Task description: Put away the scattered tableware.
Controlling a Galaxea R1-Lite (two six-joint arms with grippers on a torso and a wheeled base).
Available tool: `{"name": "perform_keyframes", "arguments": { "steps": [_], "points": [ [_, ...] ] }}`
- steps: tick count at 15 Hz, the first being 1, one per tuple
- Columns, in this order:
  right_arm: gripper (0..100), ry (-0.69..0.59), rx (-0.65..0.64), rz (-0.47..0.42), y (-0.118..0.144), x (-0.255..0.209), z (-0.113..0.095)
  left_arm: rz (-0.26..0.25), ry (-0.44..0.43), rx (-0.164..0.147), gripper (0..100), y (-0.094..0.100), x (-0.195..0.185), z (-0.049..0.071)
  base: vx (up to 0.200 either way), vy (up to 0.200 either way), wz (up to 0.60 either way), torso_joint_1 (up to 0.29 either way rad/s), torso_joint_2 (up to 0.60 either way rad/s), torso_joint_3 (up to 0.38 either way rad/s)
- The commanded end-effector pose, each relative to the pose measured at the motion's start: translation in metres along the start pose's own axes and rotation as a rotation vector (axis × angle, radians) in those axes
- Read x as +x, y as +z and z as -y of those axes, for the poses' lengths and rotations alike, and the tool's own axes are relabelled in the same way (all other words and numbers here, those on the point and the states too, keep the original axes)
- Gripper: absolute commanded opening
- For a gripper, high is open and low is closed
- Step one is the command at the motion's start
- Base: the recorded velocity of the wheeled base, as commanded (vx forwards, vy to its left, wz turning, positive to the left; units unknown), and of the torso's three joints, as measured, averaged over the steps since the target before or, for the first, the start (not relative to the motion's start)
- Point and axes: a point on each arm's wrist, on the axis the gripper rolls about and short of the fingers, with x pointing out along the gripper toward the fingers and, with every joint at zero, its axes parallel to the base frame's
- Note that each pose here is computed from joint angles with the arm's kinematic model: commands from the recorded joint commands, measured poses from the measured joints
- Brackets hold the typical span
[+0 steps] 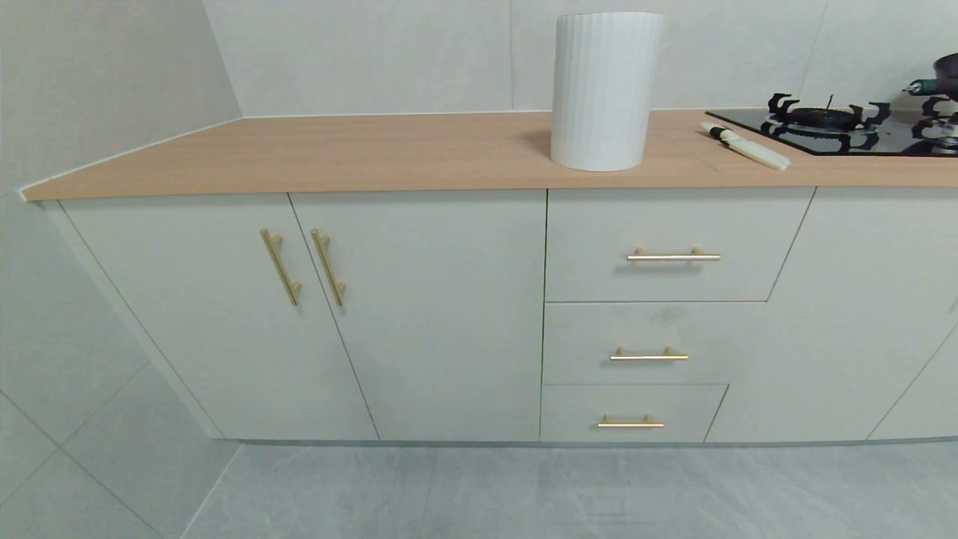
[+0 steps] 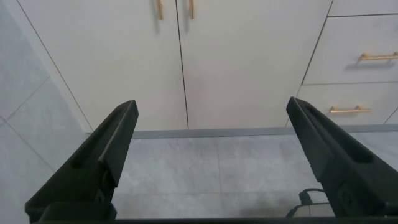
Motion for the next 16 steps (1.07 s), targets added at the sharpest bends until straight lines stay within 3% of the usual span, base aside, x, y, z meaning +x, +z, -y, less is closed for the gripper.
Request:
{"name": "perform_keyframes", "arguments": {
  "steps": [1,10,16],
  "points": [
    [100,-0.004,0.019,-0.007,-0.0003,0.0003,0.0001,0.000,0.000,0.000,100,0.0000,0.0000,0.0000,0.000,0.000,0.00,0.000,0.00,0.000],
    [100,-0.001,0.031,-0.007,-0.0003,0.0003,0.0000,0.000,-0.001,0.003,100,0.0000,0.0000,0.0000,0.000,0.000,0.00,0.000,0.00,0.000],
    [100,-0.004,0.031,-0.007,-0.0003,0.0003,0.0001,0.000,-0.001,0.002,100,0.0000,0.0000,0.0000,0.200,0.000,0.00,0.003,0.00,0.002]
  ]
}}
